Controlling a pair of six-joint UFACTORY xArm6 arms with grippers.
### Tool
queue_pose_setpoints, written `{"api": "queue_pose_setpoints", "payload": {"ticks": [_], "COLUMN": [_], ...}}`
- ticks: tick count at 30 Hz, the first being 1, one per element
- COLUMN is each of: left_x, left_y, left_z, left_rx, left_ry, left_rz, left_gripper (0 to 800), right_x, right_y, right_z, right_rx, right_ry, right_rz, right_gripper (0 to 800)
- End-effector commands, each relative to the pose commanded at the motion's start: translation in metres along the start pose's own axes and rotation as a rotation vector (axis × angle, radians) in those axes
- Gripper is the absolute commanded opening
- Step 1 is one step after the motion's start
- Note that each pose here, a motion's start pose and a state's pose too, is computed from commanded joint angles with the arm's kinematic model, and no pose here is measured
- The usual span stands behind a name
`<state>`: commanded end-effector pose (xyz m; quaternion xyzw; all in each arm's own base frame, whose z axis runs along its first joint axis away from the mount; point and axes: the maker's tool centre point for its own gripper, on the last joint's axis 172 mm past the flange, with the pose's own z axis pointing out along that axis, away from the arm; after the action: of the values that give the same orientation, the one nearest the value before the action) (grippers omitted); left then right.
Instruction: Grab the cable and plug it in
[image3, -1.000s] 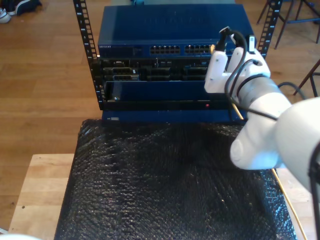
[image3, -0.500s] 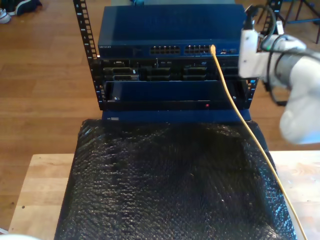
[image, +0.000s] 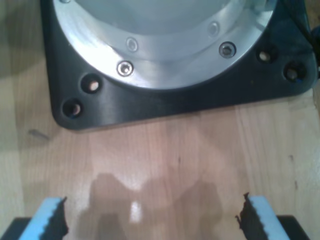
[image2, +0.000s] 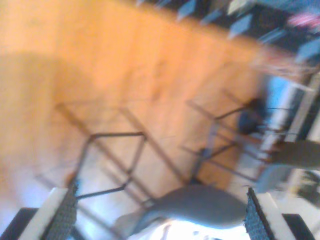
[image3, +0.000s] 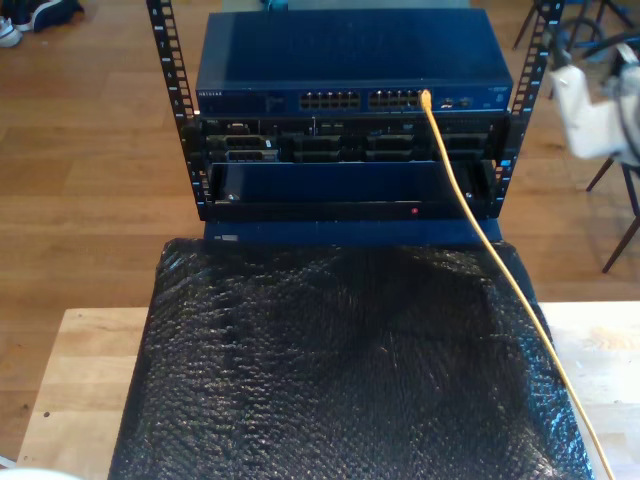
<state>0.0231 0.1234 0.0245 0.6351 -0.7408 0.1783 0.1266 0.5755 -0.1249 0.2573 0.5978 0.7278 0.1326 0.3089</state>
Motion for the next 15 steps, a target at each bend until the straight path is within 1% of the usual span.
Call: {"api": "queue_pose_setpoints", "payload": {"ticks": [4, 6, 9, 11, 15], "left_x": [-0.001, -0.001, -0.001, -0.001, -0.001], "left_y": [0.000, 0.000, 0.000, 0.000, 0.000], "left_z": [-0.001, -0.001, -0.001, -0.001, -0.001], "left_rx": [0.000, 0.000, 0.000, 0.000, 0.000], "left_ry": [-0.002, -0.002, -0.002, -0.002, -0.002], "left_rz": [0.000, 0.000, 0.000, 0.000, 0.000], "left_gripper": [800, 800, 800, 800, 800], "right_x": [-0.031, -0.044, -0.073, -0.087, -0.109], "right_y": [-0.032, -0.047, -0.081, -0.100, -0.143], "right_z": [0.002, -0.001, -0.009, -0.016, -0.035], "right_rx": [0.089, 0.136, 0.221, 0.268, 0.342], "right_ry": [-0.016, -0.019, -0.014, 0.009, 0.102], "right_rz": [0.015, 0.011, 0.034, 0.040, 0.058], "right_gripper": [791, 792, 792, 792, 798]}}
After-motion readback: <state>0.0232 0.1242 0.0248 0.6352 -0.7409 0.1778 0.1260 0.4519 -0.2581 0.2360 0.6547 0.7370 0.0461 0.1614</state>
